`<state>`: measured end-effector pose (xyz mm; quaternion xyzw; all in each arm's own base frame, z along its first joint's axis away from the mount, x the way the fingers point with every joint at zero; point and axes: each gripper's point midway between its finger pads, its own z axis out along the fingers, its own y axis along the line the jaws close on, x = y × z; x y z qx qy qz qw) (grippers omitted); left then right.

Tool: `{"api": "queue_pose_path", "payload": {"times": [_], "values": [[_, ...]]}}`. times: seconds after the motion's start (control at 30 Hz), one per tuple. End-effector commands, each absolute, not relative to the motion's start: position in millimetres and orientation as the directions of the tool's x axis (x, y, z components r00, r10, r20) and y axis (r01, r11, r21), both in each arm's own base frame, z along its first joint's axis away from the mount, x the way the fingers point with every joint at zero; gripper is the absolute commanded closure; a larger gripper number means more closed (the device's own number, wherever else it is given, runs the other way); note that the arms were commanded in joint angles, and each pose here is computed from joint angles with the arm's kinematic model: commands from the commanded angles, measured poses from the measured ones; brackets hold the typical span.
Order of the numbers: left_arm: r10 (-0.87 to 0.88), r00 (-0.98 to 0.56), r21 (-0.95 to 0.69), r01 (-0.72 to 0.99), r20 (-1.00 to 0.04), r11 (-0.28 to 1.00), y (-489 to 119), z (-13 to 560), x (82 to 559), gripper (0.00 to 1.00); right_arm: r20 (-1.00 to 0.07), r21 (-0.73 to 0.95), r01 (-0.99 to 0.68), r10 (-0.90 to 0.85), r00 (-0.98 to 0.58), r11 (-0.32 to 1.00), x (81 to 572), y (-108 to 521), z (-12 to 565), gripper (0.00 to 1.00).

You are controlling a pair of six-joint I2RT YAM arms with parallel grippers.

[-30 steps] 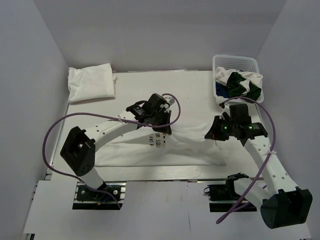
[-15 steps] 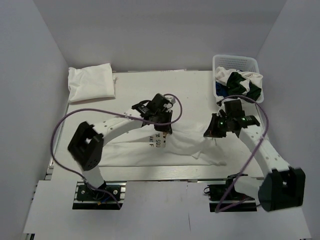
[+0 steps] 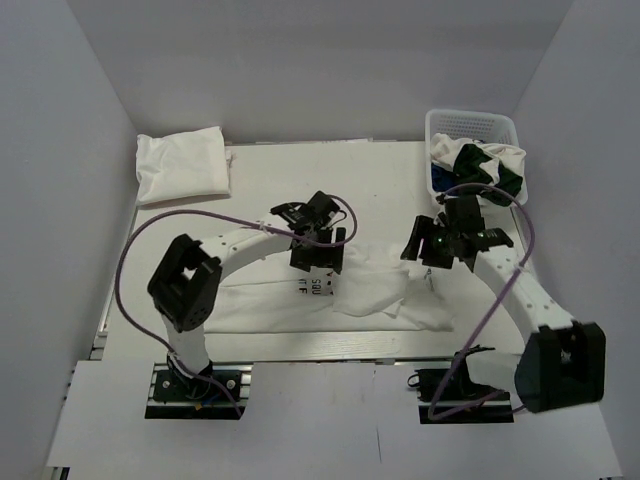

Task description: Fold and stack the t-shirts

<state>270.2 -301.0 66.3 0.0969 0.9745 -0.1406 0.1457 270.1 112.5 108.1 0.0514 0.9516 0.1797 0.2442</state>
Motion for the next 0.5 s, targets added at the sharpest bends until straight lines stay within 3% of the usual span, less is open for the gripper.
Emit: {"api": "queue_pose_path", "payload": {"times": [0.0,0.1,0.23,0.47], "values": [[0.161,-0.912,-0.301,0.286,-0.377,0.910,-300.9,103.2,251.3,0.10,-0.471,0.414,-0.117,0.103,-0.876,0.903,240.8,128.4,114.3,0.32],[0.198,-0.934,-0.399,0.310,-0.297,0.863,-310.5,75.3,226.4,0.10,-0.428,0.462,-0.180,0.041,-0.903,0.868,209.8,143.0,102.2,0.32],[0.295,-0.940,-0.456,0.342,-0.173,0.821,-329.5,51.8,200.2,0.21,-0.370,0.482,-0.214,-0.025,-0.929,0.849,184.3,156.4,83.6,0.38],[0.342,-0.927,-0.453,0.375,-0.155,0.809,-344.3,41.3,193.8,0.33,-0.301,0.448,-0.194,-0.057,-0.952,0.873,180.5,160.8,52.6,0.49]]}}
